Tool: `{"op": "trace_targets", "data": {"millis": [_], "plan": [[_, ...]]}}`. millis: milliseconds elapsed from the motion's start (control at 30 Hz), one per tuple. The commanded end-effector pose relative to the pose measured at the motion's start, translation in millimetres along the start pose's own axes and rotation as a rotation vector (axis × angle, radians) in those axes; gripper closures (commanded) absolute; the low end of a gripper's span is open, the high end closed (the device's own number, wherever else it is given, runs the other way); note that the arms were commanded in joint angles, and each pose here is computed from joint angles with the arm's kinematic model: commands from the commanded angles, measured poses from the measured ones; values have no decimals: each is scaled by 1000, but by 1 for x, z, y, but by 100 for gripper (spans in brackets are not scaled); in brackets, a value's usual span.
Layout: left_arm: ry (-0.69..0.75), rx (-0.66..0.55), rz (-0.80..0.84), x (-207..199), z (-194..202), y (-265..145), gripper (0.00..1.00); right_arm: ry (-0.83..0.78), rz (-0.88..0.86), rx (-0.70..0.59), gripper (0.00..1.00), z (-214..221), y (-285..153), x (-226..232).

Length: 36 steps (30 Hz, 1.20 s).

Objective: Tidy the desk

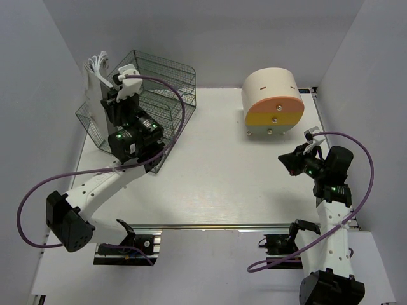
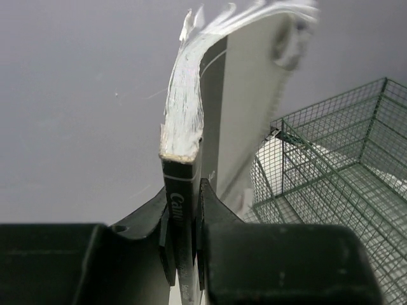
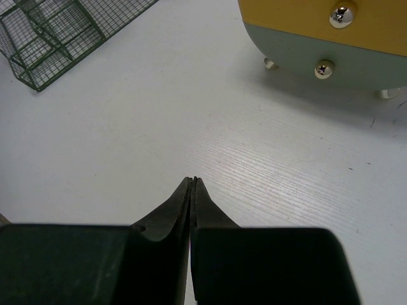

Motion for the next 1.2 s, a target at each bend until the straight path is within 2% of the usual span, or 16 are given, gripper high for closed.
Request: {"op": "trace_targets", "data": {"millis": [0,67,133,167,200,233,267,300,367,433,567,867,1167], "plan": [[-304,-66,-64,22,-17,11,100,-30,6,-21,100,-5,-1,0],[-346,-52,-78,16,-17,18,100,-31,3,-19,100,-5,-1,1],[-302,-35,-86,9,-20,26,100,-33,3,-19,100,-5,-1,1],[-373,-31,-86,3,-23,29,100,-33,3,-18,100,-5,-1,1],[-319,-23,-68,-3,-28,30,100,-34,6,-18,100,-5,-1,1],[-331,-17,-72,-5,-31,34,100,-37,6,-19,100,-5,-2,2],[-445,-18,-66,-12,-36,38,100,-38,9,-19,100,-4,-2,1],[-352,-11,-40,-18,-42,43,100,-40,12,-21,100,-5,-2,1],[-349,26,-2,-33,-38,51,100,-45,14,-22,100,-6,-2,1],[-385,31,-11,-36,-50,60,100,-45,17,-22,100,-6,-2,0],[-345,47,-29,-42,-44,67,100,-47,17,-19,100,-6,-3,0],[-347,86,-45,-49,-23,89,100,-49,12,-15,100,-5,-2,1],[-458,76,-77,-15,-27,95,100,-46,10,-1,100,-3,0,0]]}}
Point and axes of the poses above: each gripper's point midway between its finger pads, its own y axis out along the fingers, its own x axis along the line the jaws close on, z = x × y, the point moved 2 cm from there along -y, back along the fingers, and after that the axes turned 6 degrees about y, right-handed, at the moved point
